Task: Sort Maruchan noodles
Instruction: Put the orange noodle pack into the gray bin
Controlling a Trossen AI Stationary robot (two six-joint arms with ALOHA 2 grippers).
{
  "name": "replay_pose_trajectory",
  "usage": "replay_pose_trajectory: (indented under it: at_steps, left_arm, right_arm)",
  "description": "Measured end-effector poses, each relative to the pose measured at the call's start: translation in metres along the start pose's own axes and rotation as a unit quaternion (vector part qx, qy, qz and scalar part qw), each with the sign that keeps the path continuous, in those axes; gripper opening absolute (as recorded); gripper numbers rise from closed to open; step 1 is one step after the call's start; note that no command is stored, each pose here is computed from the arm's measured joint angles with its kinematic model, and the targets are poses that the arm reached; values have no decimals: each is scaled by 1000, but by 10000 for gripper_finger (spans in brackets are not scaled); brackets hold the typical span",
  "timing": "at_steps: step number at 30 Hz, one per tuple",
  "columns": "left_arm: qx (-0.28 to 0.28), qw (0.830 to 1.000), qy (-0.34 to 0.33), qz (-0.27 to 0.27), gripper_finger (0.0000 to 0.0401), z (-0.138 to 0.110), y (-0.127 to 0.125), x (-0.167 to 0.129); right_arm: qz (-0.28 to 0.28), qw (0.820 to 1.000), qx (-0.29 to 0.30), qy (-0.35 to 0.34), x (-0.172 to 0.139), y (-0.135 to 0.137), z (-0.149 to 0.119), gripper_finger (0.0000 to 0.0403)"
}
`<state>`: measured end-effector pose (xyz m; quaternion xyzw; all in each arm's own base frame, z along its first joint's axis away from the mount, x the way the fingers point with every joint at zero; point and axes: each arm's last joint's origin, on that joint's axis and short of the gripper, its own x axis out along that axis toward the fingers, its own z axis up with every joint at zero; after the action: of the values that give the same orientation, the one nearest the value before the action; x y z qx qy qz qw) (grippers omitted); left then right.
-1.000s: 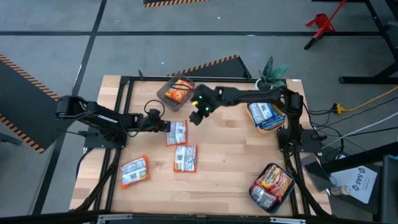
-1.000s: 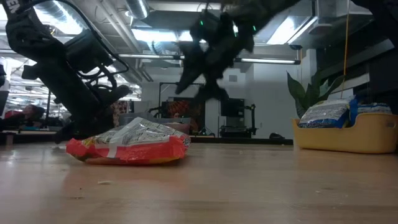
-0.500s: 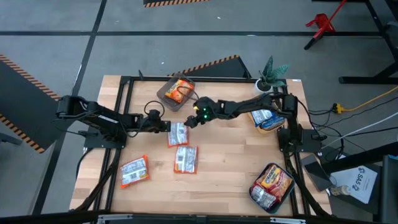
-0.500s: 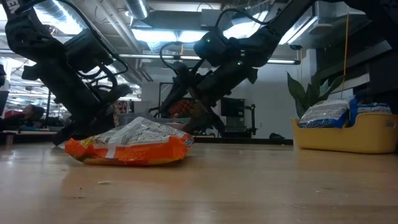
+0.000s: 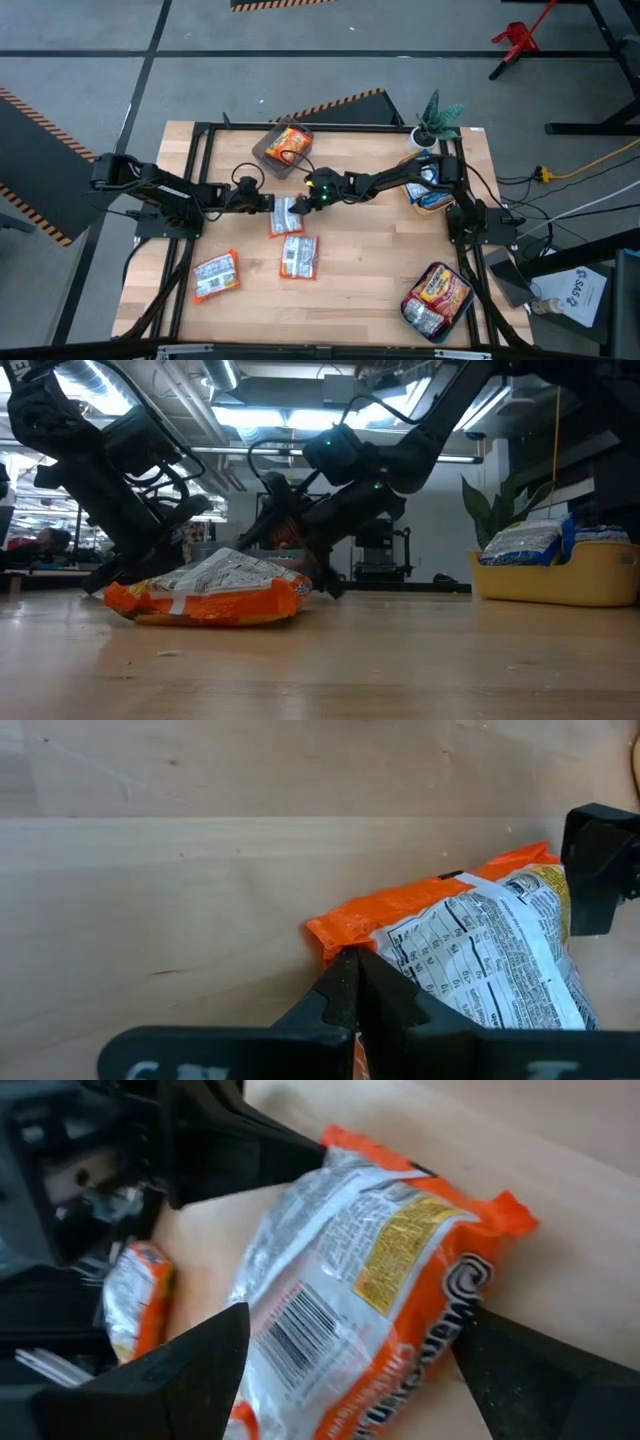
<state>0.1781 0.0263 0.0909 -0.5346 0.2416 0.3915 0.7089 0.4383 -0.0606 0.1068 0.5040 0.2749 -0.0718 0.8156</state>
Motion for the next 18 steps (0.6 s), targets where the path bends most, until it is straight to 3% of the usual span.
replay_pose_trajectory:
  at_steps: [8,18]
  left_arm:
    - [-3,1000,-4,-3,0,0,-1,0]
    - [-11,1000,-16,-11,0,2,-7,0]
  right_arm:
    - [36,999,-2,-16,4,1,2,326]
    - [0,999,-15,-48,8,7,2,326]
